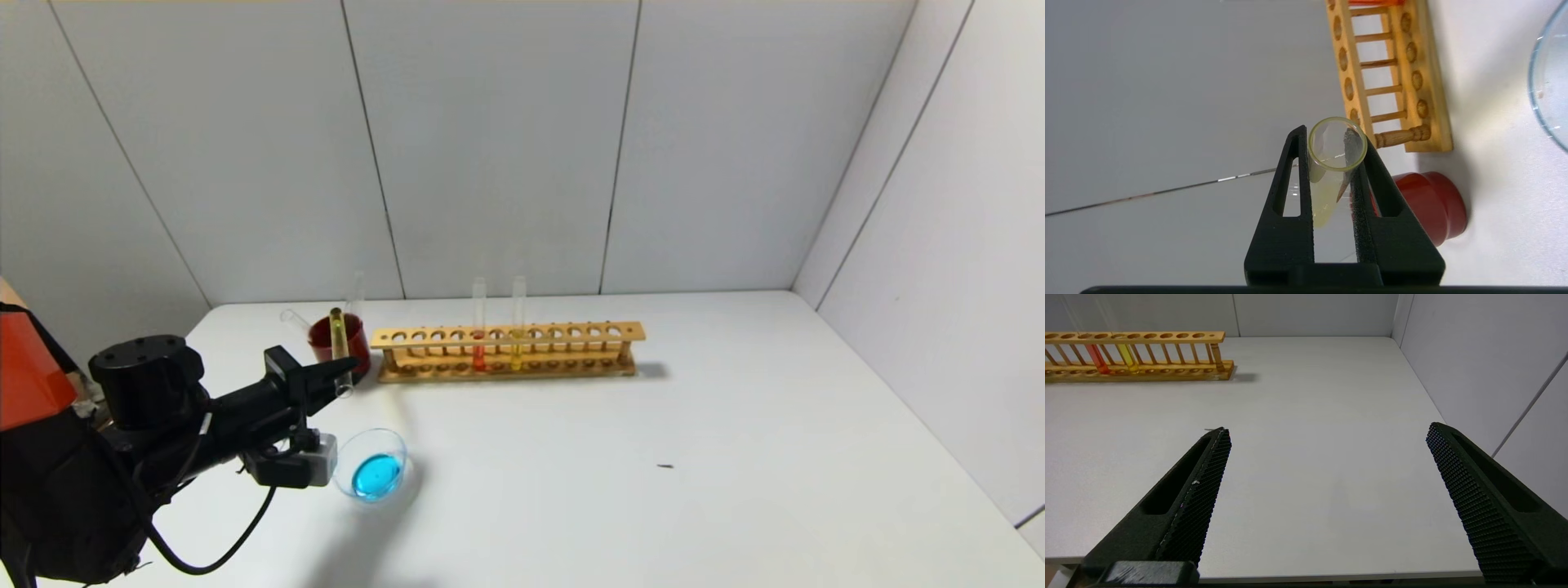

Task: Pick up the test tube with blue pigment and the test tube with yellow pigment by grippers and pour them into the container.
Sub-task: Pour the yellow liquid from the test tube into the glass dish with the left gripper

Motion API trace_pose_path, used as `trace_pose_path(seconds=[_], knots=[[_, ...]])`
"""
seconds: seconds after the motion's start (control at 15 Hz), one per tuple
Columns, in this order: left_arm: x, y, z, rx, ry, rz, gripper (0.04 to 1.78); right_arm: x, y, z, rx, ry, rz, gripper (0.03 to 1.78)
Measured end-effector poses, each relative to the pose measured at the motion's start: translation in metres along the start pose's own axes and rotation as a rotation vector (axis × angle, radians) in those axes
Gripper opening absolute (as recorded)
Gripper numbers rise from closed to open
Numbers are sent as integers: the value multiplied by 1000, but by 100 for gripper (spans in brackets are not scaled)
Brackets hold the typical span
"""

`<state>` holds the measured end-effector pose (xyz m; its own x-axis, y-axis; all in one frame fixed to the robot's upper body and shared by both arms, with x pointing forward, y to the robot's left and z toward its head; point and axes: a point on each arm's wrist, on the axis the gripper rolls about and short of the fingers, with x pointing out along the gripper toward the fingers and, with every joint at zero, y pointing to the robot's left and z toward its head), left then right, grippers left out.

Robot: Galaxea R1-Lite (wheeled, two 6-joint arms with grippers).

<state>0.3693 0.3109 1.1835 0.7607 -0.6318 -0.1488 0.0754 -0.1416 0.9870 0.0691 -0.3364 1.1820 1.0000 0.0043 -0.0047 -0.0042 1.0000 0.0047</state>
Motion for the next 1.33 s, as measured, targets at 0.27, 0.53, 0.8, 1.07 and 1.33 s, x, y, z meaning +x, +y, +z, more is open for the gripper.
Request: trace_pose_path(seconds=[0.27, 0.53, 0.8, 1.07, 1.33], knots=[[1, -5, 0, 24, -1, -15, 31, 0, 0, 0, 0, 0, 0, 175], [4, -9, -2, 69, 0, 2, 31, 0, 0, 0, 0, 0, 0, 175], [6, -16, -2, 78, -5, -17, 31, 0, 0, 0, 0, 0, 0, 175], [8, -16, -3, 111, 0, -18, 31, 0, 0, 0, 0, 0, 0, 175], [8, -15, -3, 153, 9, -16, 31, 0, 0, 0, 0, 0, 0, 175]])
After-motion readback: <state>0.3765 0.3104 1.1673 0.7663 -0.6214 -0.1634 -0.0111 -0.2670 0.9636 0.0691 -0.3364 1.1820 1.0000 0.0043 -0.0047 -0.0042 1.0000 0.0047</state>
